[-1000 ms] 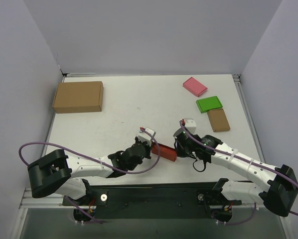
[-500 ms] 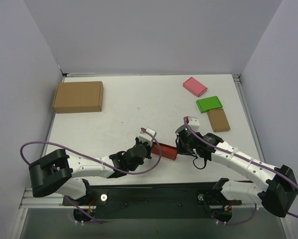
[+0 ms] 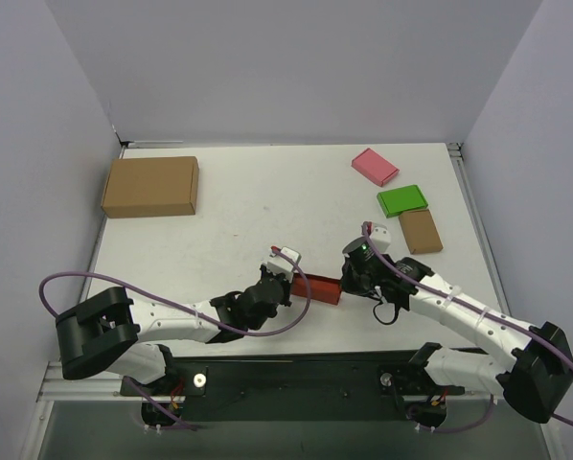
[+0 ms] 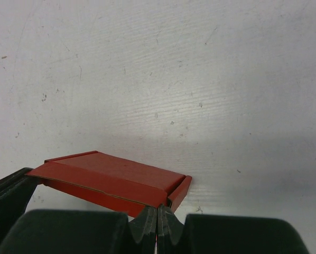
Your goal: Fold the paper box
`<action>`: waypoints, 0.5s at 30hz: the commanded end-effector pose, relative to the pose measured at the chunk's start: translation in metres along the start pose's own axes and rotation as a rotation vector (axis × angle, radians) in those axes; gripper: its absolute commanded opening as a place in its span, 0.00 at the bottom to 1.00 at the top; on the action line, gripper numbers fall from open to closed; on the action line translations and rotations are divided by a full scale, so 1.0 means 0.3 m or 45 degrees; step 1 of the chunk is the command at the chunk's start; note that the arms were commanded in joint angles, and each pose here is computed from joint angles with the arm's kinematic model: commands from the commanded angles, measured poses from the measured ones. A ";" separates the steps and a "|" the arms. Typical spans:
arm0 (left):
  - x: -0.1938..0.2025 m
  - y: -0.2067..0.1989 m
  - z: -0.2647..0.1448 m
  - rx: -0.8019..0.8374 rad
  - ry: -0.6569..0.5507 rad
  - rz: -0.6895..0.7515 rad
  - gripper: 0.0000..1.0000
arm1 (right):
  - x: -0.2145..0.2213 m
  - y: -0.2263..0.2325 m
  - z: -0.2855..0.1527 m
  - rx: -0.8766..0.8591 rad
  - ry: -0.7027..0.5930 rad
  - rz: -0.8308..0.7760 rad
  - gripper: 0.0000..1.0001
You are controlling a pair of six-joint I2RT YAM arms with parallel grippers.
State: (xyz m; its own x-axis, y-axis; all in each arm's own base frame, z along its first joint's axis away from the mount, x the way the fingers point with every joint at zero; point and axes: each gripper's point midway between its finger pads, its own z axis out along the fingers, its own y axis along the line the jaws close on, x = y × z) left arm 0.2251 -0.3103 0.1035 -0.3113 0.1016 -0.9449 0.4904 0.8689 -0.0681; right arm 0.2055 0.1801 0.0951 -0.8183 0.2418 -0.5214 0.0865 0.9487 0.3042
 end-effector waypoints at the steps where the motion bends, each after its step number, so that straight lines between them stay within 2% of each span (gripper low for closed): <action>1: 0.293 0.041 -0.075 0.046 0.381 0.226 0.00 | -0.021 0.090 -0.006 -0.153 -0.024 0.090 0.00; 10: 0.291 0.042 -0.074 0.040 0.381 0.219 0.00 | 0.030 0.037 0.020 -0.108 0.004 0.059 0.00; 15: 0.287 0.036 -0.071 0.041 0.380 0.208 0.00 | 0.076 -0.015 0.021 -0.034 0.027 -0.048 0.00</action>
State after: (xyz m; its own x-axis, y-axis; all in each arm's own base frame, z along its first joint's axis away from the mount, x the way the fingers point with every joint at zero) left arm 0.2247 -0.3098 0.1035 -0.3116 0.1030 -0.9446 0.4890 0.8697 -0.0665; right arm 0.2069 0.1799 0.0912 -0.7969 0.2744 -0.5381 0.0915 0.9354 0.3414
